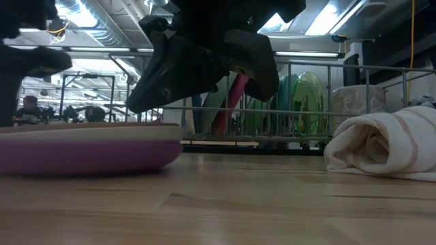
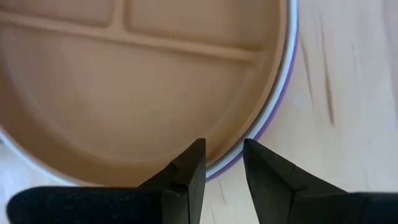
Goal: Sort dishes
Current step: Put the brown plate in the dish rack
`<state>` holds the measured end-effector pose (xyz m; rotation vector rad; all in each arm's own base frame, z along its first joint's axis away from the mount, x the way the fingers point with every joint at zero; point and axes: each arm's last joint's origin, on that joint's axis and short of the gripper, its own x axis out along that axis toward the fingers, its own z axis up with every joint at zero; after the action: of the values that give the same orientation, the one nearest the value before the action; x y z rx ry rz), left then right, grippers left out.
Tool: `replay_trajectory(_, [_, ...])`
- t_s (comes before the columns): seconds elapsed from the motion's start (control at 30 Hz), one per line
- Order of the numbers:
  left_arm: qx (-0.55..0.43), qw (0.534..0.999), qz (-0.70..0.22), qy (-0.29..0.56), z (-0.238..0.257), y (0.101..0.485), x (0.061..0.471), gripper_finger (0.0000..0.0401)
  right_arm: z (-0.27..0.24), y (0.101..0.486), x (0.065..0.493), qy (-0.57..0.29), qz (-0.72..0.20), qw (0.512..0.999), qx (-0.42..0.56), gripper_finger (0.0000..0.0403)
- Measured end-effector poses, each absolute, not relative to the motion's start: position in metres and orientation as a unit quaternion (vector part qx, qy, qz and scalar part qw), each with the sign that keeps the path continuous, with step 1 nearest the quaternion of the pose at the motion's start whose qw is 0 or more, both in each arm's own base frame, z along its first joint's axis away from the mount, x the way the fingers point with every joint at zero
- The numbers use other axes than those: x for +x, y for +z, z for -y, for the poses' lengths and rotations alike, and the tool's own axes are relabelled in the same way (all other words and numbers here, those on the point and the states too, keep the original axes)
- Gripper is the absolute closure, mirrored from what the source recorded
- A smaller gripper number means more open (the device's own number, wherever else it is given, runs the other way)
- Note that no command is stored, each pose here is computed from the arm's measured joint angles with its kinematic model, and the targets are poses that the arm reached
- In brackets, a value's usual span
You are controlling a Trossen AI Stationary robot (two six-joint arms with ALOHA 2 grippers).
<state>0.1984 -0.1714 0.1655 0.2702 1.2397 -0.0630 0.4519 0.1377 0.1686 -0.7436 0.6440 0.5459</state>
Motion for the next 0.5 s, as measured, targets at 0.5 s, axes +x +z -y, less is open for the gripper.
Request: replay_trajectory(0.5, [0.115,0.791,-0.592,-0.104,0.152,0.160,0.226,0.0314,-0.138,0.169,0.452,0.259,-0.305,0.846,-0.353,0.0381])
